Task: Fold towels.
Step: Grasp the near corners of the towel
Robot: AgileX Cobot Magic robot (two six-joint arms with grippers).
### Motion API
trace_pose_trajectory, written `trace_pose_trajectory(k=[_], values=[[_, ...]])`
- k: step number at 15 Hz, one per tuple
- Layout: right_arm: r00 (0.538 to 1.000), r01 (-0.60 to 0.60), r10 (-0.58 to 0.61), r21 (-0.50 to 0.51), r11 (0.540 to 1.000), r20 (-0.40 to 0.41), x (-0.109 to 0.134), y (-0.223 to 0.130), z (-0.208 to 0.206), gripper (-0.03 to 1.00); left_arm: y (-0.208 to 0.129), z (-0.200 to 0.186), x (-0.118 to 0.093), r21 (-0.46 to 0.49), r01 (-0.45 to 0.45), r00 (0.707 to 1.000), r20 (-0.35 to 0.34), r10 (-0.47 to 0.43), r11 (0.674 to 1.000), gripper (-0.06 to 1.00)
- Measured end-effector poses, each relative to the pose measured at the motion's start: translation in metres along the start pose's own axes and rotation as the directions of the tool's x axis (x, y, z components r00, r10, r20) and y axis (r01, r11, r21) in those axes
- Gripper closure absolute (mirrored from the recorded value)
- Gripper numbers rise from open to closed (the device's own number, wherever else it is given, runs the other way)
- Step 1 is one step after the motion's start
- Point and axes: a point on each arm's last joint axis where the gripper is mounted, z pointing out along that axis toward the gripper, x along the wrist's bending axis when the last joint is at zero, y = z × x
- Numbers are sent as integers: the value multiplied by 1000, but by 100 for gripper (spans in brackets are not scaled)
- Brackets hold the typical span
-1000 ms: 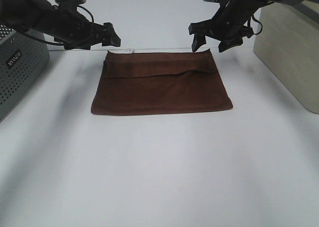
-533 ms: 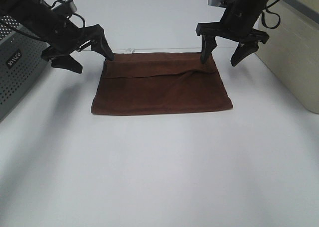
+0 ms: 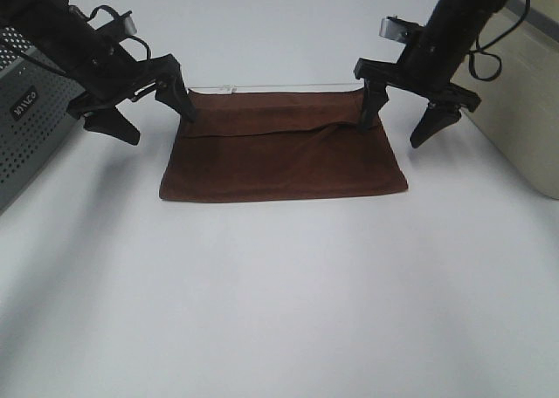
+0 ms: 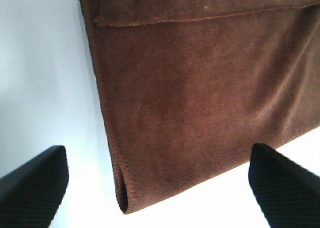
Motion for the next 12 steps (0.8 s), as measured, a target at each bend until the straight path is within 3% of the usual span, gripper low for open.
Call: trace_pose_trajectory(k=[2, 8, 12], values=[[997, -10, 13, 46, 999, -78, -17, -5, 10, 21, -2, 10, 6, 26, 8, 1000, -9, -8, 1000, 3], [999, 14, -12, 38, 999, -52, -23, -6, 26, 21, -5, 29, 15, 45, 53, 998, -23, -52, 998, 8], [998, -1, 4, 60, 998, -56, -29, -3, 48, 22, -14, 57, 5, 82, 47, 999, -22, -45, 996, 14]])
